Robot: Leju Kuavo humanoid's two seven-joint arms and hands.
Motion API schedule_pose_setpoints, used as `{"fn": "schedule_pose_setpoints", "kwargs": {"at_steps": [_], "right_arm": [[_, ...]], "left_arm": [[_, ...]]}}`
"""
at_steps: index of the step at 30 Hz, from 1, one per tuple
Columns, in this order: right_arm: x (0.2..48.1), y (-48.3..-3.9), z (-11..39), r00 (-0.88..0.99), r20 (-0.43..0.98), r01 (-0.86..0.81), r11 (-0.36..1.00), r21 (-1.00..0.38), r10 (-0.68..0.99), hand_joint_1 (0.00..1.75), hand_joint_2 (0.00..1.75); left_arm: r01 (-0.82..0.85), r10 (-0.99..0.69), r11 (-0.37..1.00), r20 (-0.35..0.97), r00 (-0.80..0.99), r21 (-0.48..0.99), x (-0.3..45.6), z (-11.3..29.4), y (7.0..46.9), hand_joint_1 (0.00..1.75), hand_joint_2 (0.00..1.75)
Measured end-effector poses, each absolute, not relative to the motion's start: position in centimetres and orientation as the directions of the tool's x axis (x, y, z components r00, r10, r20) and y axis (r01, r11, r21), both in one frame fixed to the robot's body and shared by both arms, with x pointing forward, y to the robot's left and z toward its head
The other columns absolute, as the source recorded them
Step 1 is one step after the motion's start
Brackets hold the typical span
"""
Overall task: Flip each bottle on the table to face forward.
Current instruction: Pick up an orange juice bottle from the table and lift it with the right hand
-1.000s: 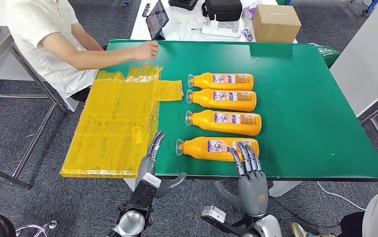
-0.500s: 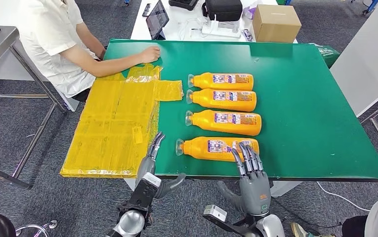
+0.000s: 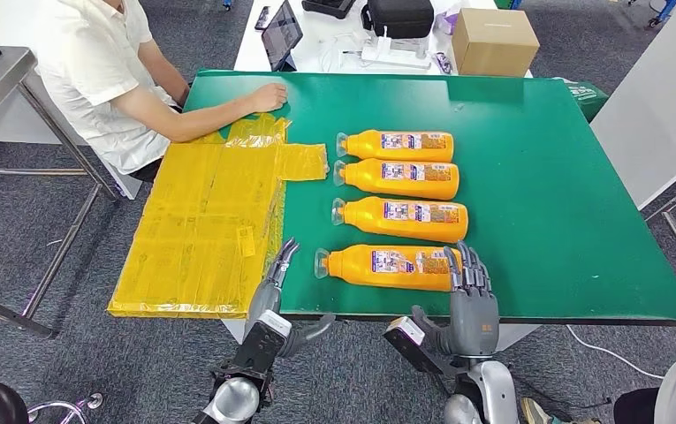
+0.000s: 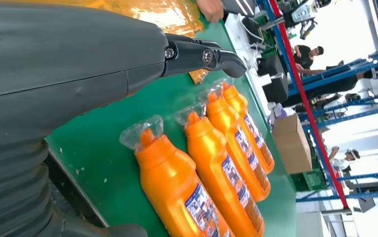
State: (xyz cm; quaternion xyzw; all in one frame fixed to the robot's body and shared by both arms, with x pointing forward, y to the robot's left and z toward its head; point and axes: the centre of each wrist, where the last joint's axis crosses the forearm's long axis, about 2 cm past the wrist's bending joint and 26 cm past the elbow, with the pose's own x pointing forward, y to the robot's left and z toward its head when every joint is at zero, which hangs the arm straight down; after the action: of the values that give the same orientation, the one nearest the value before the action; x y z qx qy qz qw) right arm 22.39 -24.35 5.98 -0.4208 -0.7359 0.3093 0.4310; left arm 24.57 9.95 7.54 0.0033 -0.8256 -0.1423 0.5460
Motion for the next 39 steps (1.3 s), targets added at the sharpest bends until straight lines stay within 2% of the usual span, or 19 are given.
{"fn": "schedule_pose_setpoints", "kwargs": {"at_steps": [22,39], "right_arm": [[26.2,-25.9,5.3,-0.310,0.281,0.121,0.330,-0.936,0.908,0.00,1.75],[27.3,-26.3,4.7,-0.210,0.167,0.066,0.185,-0.981,0.963,0.00,1.75]], "left_arm": [[0.204,-0.141,0.951,0.911,-0.387,0.234,24.8,7.9,8.7,0.00,1.75],[0.230,-0.149,0.940,0.908,-0.391,0.253,25.3,8.8,7.9,0.00,1.75]]}}
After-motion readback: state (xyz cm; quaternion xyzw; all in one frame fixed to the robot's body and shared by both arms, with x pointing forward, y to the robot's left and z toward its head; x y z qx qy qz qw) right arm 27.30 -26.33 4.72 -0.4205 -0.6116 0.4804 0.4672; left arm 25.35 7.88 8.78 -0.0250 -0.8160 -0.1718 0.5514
